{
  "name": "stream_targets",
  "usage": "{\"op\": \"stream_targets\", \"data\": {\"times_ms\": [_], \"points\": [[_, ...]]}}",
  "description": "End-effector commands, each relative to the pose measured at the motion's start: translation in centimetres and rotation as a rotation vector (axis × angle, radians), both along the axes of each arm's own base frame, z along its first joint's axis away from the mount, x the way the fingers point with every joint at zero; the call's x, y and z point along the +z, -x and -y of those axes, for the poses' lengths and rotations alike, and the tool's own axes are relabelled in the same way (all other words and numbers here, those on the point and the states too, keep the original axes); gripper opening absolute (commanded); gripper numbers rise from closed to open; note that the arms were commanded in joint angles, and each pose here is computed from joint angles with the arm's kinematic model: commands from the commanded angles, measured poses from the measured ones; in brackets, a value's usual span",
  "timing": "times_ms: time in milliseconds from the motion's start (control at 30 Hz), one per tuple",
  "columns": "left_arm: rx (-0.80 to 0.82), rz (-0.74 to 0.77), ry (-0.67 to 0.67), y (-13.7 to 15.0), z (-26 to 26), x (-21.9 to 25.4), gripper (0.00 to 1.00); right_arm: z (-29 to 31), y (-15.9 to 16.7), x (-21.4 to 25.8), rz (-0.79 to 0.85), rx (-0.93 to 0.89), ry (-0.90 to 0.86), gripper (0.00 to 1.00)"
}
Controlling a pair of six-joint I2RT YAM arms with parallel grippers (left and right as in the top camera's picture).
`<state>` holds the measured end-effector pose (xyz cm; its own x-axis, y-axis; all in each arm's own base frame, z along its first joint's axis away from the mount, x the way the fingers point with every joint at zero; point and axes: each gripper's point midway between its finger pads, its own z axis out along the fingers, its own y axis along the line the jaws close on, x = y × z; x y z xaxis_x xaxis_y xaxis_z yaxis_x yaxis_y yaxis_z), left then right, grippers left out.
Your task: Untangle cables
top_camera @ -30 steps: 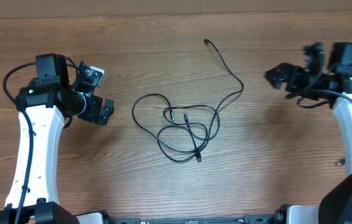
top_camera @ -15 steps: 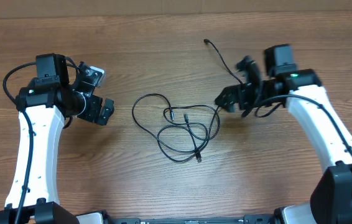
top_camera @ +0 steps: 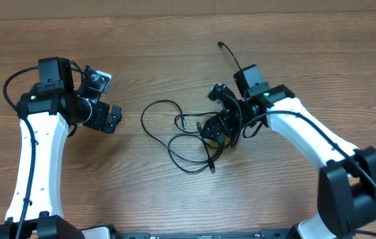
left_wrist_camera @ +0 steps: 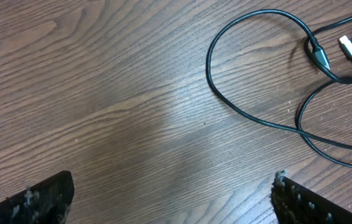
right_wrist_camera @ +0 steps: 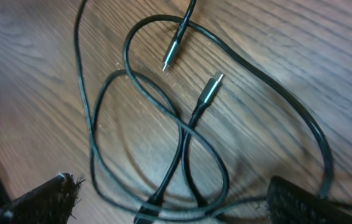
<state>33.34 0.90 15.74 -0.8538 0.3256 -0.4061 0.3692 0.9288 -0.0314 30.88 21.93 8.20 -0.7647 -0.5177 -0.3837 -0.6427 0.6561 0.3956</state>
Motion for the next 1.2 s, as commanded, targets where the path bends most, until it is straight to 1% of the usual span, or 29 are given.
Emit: {"op": "stream_targets", "data": {"times_ms": [0,67,333,500,800,1000,1033,1067,1100,1167], "points": [[-0.008,0.008,-0.008,-0.3,-0.2,0.2,1.0,-1.0,0.5,-1.9,-0.027,0.041,0.003,0.94],[-0.009,0.009,-0.008,-0.3,-0.2,0.2,1.0,-1.3,0.7,-2.7,-0.044,0.049,0.01,0.91],[-0.008,0.009,-0.008,-0.3,-0.2,0.2,1.0,-1.7,1.4,-4.0,-0.097,0.062,0.0,0.9],[-0.008,0.009,-0.008,-0.3,-0.2,0.2,1.0,-2.1,1.5,-4.2,-0.112,0.069,-0.025,0.85],[-0.008,0.009,-0.008,-0.3,-0.2,0.2,1.0,-1.7,3.0,-6.3,-0.131,0.074,-0.024,0.87],[-0.008,0.009,-0.008,-0.3,-0.2,0.2,0.99,-1.6,3.1,-6.7,-0.123,0.074,-0.027,0.84],[-0.008,0.009,-0.008,-0.3,-0.2,0.2,1.0,-1.6,3.1,-6.7,-0.122,0.074,-0.028,0.83],[-0.008,0.009,-0.008,-0.3,-0.2,0.2,1.0,-1.7,3.1,-6.7,-0.119,0.074,-0.029,0.79],[-0.009,0.008,-0.008,-0.3,-0.2,0.2,1.0,-1.7,3.0,-6.7,-0.117,0.074,-0.03,0.74],[-0.008,0.009,-0.008,-0.3,-0.2,0.2,0.99,-1.7,3.0,-6.7,-0.115,0.074,-0.031,0.57]]}}
